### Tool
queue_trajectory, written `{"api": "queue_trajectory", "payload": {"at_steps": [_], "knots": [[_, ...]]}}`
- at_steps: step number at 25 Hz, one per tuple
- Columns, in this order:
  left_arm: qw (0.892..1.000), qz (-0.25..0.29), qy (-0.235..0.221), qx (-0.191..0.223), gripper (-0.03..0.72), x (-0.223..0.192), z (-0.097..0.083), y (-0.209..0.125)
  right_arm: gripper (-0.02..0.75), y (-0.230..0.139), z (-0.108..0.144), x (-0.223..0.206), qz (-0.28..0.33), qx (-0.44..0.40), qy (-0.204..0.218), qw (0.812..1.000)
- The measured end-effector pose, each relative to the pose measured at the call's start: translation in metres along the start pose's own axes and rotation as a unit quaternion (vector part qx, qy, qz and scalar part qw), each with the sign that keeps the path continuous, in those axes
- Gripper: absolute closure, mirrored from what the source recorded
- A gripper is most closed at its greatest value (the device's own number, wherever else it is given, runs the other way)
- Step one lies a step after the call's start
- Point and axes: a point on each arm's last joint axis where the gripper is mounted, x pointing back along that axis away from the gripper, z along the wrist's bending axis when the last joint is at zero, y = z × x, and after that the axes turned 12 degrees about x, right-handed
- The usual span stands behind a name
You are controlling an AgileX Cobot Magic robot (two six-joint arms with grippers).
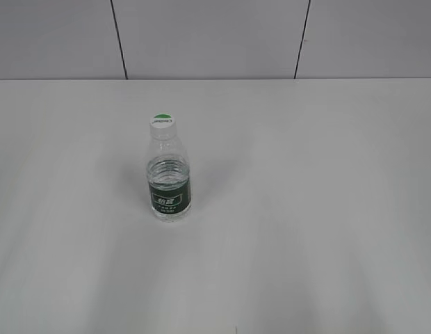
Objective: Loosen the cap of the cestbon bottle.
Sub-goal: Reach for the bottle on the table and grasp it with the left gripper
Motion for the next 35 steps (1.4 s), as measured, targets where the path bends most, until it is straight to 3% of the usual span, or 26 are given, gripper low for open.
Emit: {"api": "queue_trajectory", "payload": {"at_steps": [5,13,21,35], "knots": [[1.0,0.002,0.002,0.012,0.157,-0.031,0.003,-0.011,0.15,0.0,0.0,0.0,0.0,0.0,0.0,1.0],[0.999,0.037,0.012,-0.033,0.157,-0.082,0.007,-0.021,0.15,0.0,0.0,0.0,0.0,0.0,0.0,1.0],[0.997,0.065,0.01,-0.038,0.157,-0.126,0.011,-0.04,0.15,0.0,0.0,0.0,0.0,0.0,0.0,1.0],[0.999,0.025,-0.018,-0.037,0.157,-0.182,0.017,-0.078,0.15,0.0,0.0,0.0,0.0,0.0,0.0,1.0]]}}
